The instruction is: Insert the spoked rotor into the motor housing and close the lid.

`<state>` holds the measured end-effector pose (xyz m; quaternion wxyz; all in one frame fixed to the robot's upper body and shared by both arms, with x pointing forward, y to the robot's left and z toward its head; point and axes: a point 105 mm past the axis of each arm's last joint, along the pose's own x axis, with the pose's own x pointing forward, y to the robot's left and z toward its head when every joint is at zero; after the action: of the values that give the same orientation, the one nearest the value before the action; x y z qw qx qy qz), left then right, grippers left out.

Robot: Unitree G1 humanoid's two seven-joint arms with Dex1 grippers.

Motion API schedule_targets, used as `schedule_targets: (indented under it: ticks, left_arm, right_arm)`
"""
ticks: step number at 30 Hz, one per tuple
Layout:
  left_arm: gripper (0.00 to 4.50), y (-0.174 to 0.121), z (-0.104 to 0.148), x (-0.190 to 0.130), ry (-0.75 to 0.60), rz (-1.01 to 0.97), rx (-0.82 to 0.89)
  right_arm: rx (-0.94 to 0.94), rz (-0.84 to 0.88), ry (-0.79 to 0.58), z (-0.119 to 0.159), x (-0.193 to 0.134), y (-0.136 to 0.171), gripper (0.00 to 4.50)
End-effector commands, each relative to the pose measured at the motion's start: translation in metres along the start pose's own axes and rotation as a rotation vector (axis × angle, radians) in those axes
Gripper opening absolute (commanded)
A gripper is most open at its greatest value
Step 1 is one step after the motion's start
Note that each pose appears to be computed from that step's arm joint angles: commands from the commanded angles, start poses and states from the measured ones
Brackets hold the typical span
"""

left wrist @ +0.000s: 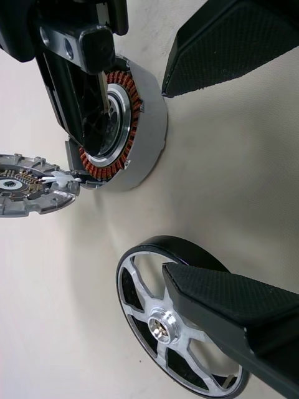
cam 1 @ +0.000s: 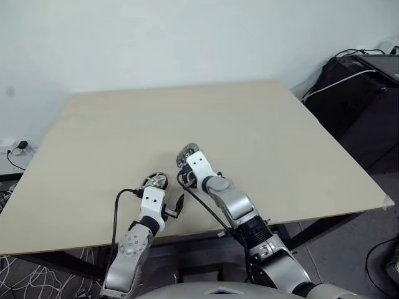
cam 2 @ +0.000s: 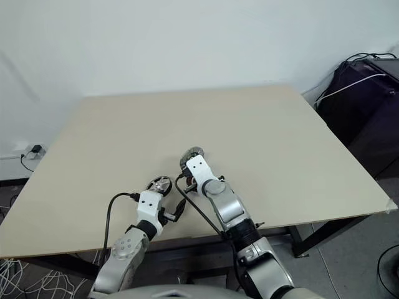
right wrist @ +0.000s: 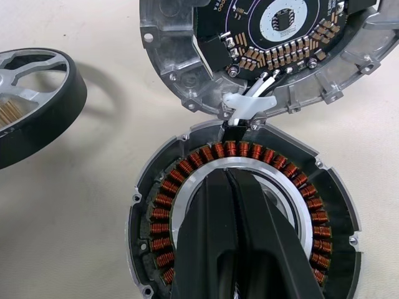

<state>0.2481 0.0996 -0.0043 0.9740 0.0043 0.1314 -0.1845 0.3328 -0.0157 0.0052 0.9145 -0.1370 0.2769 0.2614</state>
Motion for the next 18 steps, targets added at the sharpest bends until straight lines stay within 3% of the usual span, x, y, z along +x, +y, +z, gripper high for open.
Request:
schedule_targets:
  ticks: [1, 10, 18]
  left_arm:
    - [4.50, -0.001, 0.012, 0.003, -0.048, -0.010, 0.009]
    - [4.50, -0.002, 0.012, 0.003, -0.046, -0.015, 0.006]
    - [4.50, -0.001, 0.012, 0.002, -0.047, -0.008, 0.005]
  right_arm:
    - [-0.012, -0.019, 0.002, 0.000, -0.004, -0.007, 0.04]
    - [-0.006, -0.008, -0.009, 0.001, -0.007, -0.006, 0.04]
    - [0.102, -0.002, -0.270, 0.045, -0.026, -0.010, 0.04]
